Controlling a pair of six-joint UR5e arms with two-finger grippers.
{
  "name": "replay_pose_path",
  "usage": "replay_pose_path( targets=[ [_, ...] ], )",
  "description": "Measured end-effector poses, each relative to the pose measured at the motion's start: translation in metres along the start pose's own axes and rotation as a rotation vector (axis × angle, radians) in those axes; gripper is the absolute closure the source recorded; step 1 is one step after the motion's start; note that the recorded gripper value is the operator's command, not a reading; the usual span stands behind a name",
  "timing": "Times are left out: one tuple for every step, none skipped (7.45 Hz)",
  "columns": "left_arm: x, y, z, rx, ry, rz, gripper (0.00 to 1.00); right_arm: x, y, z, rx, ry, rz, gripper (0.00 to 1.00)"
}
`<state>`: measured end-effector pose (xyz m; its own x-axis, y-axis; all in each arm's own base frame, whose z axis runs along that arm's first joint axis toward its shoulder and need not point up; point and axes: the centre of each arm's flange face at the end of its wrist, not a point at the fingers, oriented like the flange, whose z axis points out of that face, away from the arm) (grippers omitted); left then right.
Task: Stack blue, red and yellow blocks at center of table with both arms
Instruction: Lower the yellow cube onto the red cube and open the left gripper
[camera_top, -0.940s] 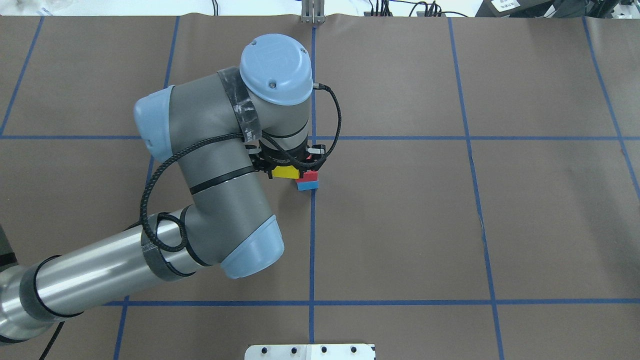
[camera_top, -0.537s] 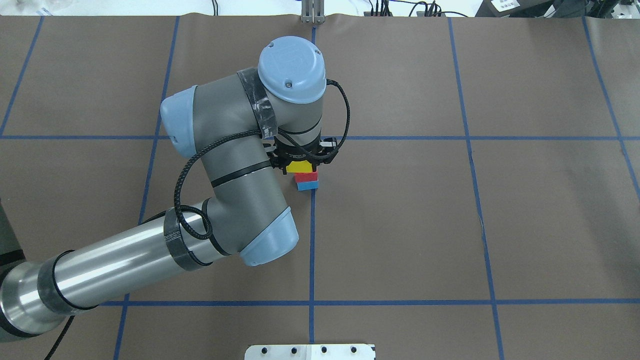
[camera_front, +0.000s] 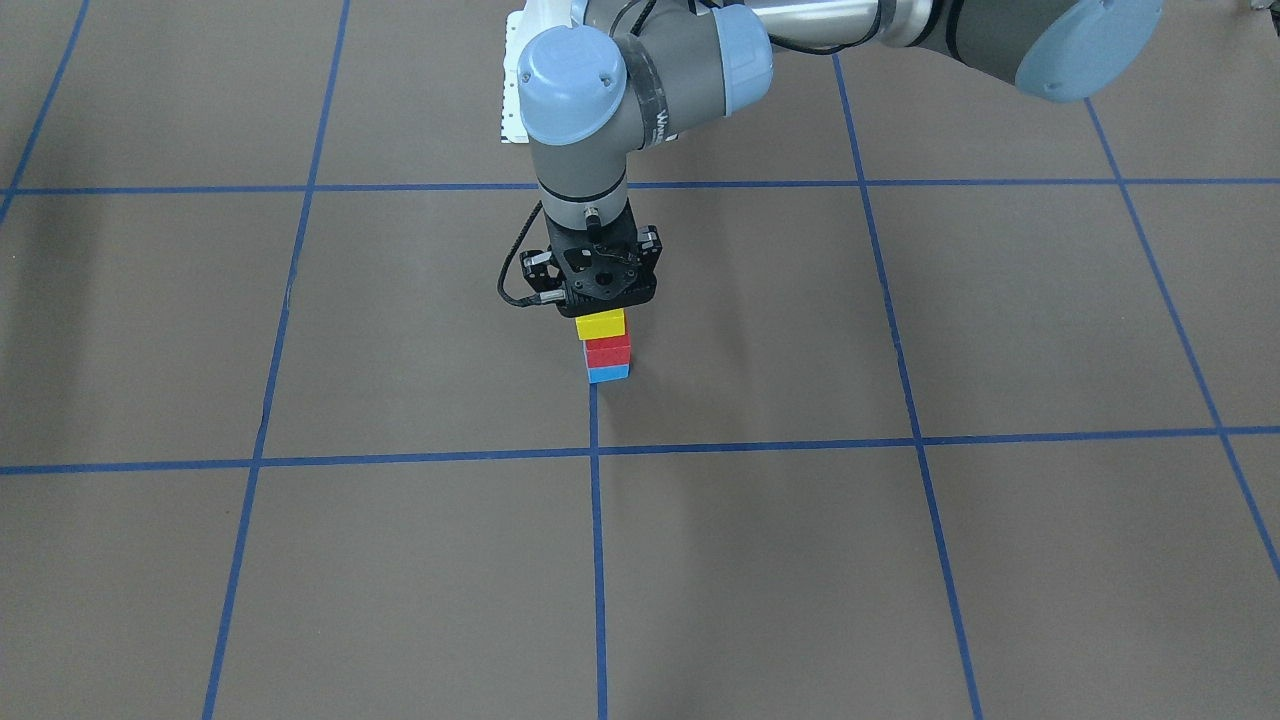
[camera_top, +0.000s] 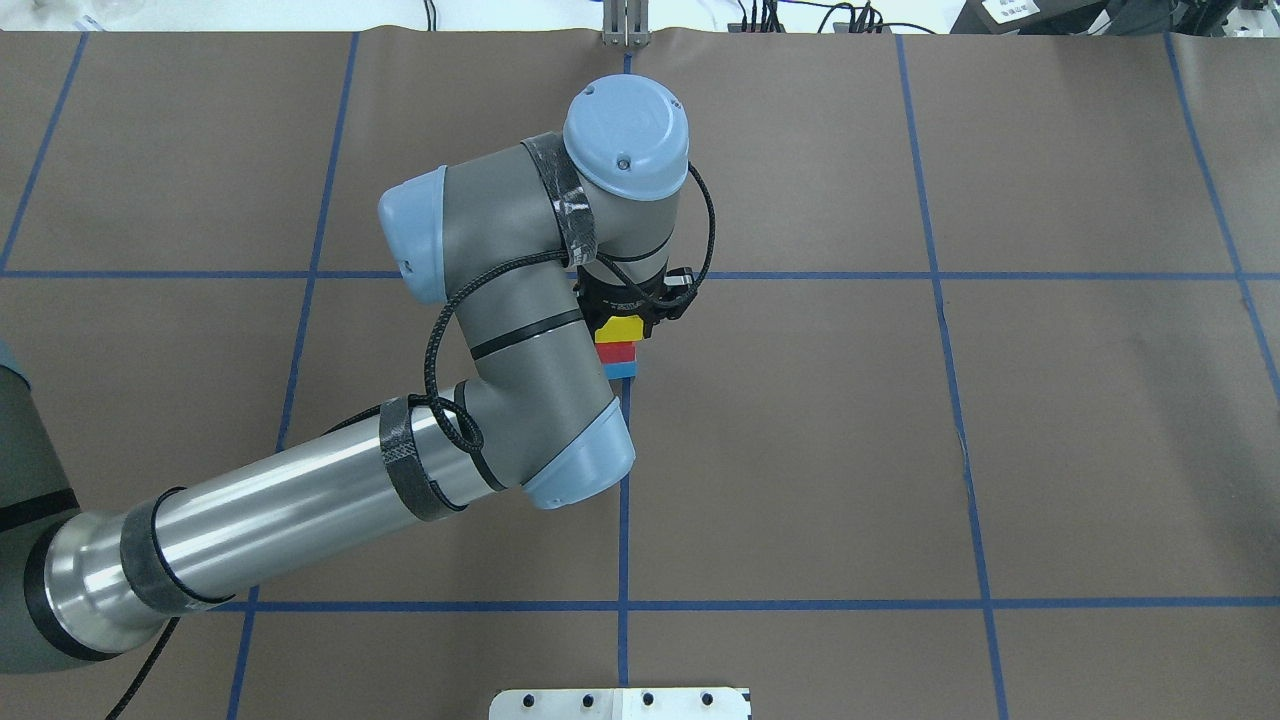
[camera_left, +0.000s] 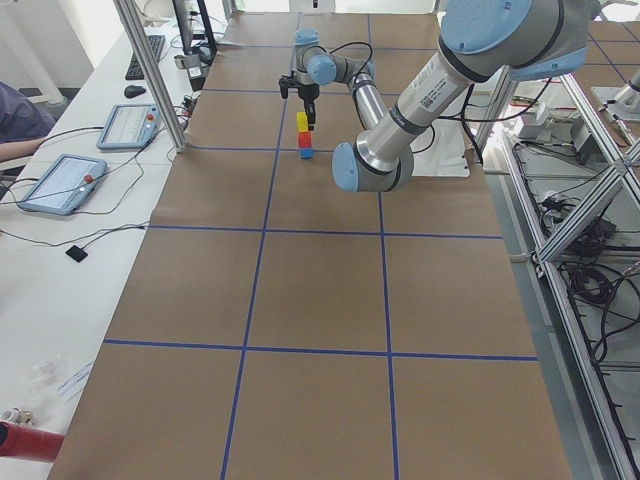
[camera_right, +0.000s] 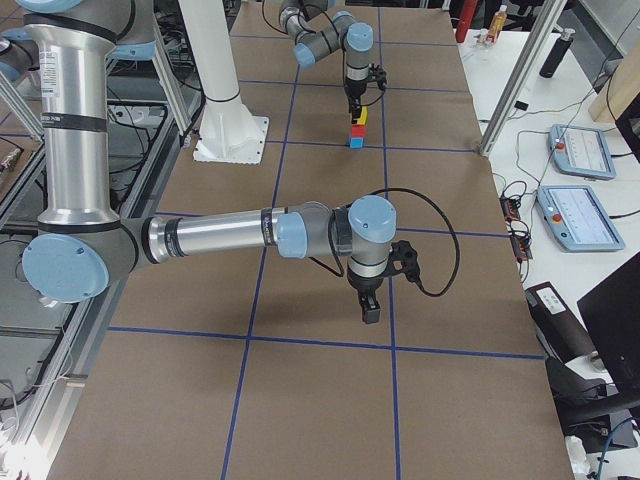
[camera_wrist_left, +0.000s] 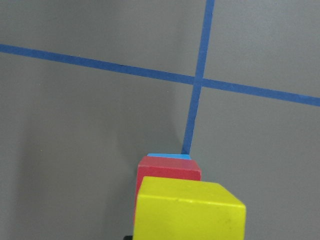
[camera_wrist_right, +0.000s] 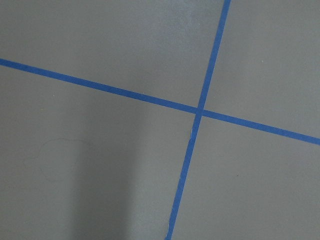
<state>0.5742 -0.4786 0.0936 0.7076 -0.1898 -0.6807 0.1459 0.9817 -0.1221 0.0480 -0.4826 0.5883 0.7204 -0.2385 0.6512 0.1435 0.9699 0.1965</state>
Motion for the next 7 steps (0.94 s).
replay_pose_path(
  targets=[
    [-0.0002, 0.0002, 0.001, -0.002, -0.001, -0.003, 1.0, 0.0, -0.0008, -0.0003, 0.001, 0.002, -0.001, 0.0],
    [-0.0006, 0.0004, 0.0019, -0.003, -0.003, -0.004, 1.0, 0.0001, -0.0013, -0.0004, 0.001, 0.003, -0.001, 0.0],
    [-0.0011, 0.0004, 0.0027, -0.003, -0.004, -0.005, 1.0, 0.0002, -0.0015, -0.0004, 0.0, 0.003, -0.001, 0.0],
    [-0.0015, -0.0001, 0.0027, -0.002, -0.003, -0.005, 1.0, 0.0001, -0.0017, -0.0006, 0.001, 0.003, -0.001, 0.0],
    [-0.0018, -0.0005, 0.0024, -0.001, -0.002, -0.005, 1.0, -0.0001, -0.0019, -0.0007, 0.001, 0.003, -0.002, 0.0],
    [-0.0023, -0.0009, 0.0028, -0.001, -0.003, -0.005, 1.0, -0.0003, -0.0023, -0.0011, 0.002, 0.003, -0.002, 0.0],
    [-0.0027, -0.0013, 0.0032, -0.001, -0.004, -0.005, 1.0, -0.0004, -0.0025, -0.0012, 0.002, 0.004, -0.002, 0.0]
  ],
)
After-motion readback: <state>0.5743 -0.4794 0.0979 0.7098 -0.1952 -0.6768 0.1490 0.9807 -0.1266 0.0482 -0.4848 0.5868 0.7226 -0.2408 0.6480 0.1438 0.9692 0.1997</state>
